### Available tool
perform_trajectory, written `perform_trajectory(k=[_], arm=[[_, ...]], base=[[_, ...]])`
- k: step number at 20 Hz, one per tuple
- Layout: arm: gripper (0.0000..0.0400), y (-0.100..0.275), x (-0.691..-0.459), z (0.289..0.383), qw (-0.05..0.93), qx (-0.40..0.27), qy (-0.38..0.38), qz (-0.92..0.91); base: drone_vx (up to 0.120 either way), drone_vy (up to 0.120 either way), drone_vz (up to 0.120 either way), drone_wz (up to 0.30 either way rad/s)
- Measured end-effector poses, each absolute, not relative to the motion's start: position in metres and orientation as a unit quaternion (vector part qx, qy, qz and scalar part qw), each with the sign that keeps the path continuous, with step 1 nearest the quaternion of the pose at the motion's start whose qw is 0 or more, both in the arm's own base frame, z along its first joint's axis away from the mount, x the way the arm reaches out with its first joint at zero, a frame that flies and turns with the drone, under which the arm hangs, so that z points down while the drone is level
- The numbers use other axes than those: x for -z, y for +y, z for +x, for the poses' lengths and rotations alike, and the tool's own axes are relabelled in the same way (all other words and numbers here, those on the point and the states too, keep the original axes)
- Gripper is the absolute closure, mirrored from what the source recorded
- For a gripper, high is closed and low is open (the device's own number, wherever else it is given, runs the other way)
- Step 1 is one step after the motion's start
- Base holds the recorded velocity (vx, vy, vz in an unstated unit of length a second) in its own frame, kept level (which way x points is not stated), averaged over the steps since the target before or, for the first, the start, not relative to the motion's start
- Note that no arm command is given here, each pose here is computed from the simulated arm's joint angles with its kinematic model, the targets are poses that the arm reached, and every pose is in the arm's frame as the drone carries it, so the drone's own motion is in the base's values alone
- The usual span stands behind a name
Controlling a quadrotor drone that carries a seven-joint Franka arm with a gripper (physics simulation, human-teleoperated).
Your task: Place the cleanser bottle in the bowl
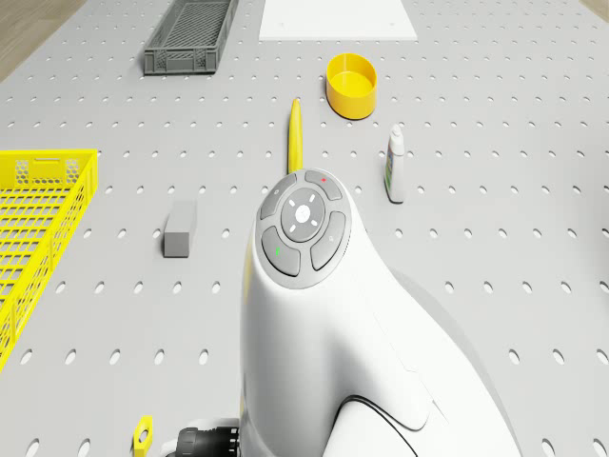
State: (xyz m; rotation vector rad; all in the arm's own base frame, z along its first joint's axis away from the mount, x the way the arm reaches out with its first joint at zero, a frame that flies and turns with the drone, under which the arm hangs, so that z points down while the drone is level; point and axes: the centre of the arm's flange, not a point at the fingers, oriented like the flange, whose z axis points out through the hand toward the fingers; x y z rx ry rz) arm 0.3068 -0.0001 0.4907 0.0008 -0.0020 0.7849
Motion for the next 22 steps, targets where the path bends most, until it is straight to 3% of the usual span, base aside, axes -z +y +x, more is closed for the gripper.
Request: perform_trajectory(k=[6,12,16,22], arm=[[0.0,-0.0001,-0.4907,0.3068,0.924,-0.383,-0.001,0.0],[0.0,-0.0001,-0.4907,0.3068,0.924,-0.383,-0.001,0.0],[0.0,-0.0001,-0.4907,0.3068,0.924,-0.383,-0.001,0.0],[0.0,-0.0001,-0.4907,0.3068,0.924,-0.383,-0.001,0.0]], base=[[0.12,0.0,-0.12,0.0],[0.12,0.0,-0.007,0.0],[0.12,-0.09,0.0,0.0],[0.12,0.0,-0.087,0.0]])
